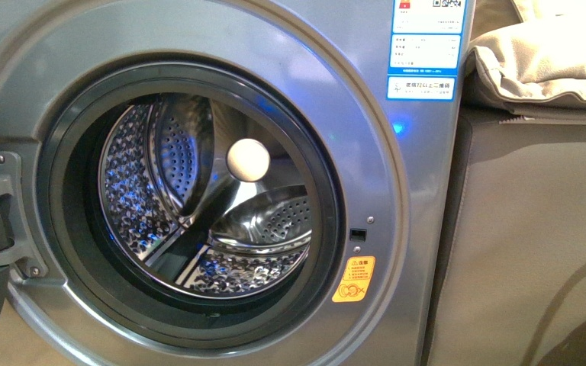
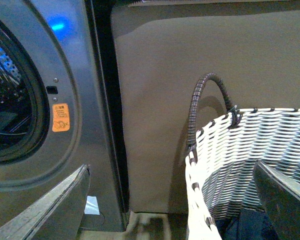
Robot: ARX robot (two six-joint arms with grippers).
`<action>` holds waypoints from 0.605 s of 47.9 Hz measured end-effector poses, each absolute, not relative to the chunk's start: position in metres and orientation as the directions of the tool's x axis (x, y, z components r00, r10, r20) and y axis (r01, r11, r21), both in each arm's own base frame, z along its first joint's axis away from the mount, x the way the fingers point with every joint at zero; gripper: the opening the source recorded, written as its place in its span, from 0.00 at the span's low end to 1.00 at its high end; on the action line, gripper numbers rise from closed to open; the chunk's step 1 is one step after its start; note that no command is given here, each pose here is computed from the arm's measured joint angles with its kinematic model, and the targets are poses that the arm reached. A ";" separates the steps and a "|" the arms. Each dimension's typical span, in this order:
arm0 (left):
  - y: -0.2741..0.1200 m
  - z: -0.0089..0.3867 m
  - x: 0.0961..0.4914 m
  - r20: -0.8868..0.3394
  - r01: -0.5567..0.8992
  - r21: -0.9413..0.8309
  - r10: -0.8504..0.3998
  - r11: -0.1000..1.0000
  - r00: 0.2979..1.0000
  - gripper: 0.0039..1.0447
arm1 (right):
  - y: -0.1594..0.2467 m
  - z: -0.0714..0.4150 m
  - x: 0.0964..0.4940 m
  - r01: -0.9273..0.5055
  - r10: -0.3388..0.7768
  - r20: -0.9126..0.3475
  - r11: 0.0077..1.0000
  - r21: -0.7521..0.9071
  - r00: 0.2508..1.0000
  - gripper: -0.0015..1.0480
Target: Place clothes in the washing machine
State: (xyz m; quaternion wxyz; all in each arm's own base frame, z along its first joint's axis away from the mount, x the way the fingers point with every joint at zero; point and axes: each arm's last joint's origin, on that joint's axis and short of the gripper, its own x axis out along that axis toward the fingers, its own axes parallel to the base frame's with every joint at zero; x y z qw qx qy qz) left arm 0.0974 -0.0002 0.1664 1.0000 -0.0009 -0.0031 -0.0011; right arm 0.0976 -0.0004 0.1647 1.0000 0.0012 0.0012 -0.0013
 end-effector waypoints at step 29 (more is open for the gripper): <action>0.000 0.166 0.097 0.006 0.002 -0.002 -0.002 1.000 1.000 0.94 | 0.000 0.165 0.098 0.003 -0.003 -0.002 1.000 0.002 1.000 0.93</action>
